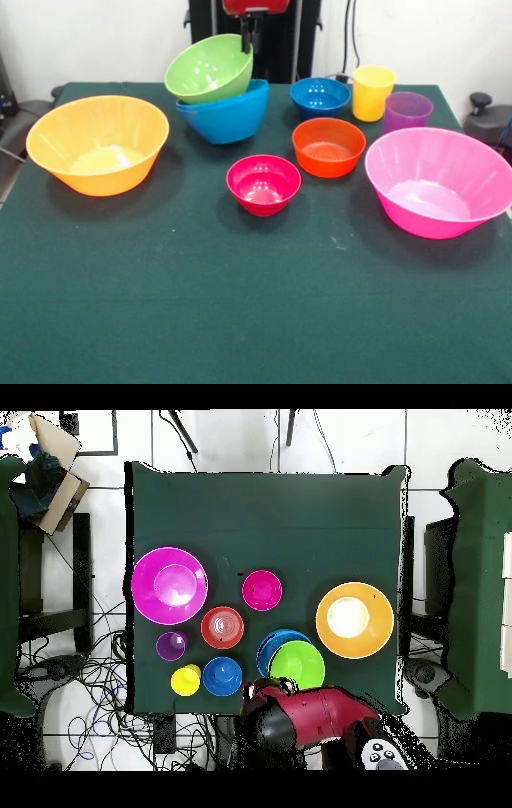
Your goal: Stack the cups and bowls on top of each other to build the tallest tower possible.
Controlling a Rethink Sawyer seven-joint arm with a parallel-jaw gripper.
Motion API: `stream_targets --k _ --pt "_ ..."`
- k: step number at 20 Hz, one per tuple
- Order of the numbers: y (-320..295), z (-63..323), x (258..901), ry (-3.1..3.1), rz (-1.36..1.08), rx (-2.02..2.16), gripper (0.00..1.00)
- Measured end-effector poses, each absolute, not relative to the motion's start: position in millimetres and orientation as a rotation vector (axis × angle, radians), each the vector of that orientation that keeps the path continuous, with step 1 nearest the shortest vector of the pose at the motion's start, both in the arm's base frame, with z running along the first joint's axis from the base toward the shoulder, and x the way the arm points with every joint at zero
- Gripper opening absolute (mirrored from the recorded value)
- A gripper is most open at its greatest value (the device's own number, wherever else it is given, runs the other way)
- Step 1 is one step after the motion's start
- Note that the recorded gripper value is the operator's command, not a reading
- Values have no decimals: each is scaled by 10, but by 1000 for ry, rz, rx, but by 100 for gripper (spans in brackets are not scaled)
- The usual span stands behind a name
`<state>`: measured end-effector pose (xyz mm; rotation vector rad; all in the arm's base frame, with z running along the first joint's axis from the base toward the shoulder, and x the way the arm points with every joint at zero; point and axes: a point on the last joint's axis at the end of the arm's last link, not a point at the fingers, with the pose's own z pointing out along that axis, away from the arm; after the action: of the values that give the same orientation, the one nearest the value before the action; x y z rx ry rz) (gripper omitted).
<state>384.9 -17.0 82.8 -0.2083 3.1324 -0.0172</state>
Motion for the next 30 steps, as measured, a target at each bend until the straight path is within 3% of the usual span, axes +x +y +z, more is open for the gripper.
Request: stream_targets --k 16,30 --pt "-67 738 4416 3062 -32 -237 0" --pt "412 345 4182 3103 14 -376 0"
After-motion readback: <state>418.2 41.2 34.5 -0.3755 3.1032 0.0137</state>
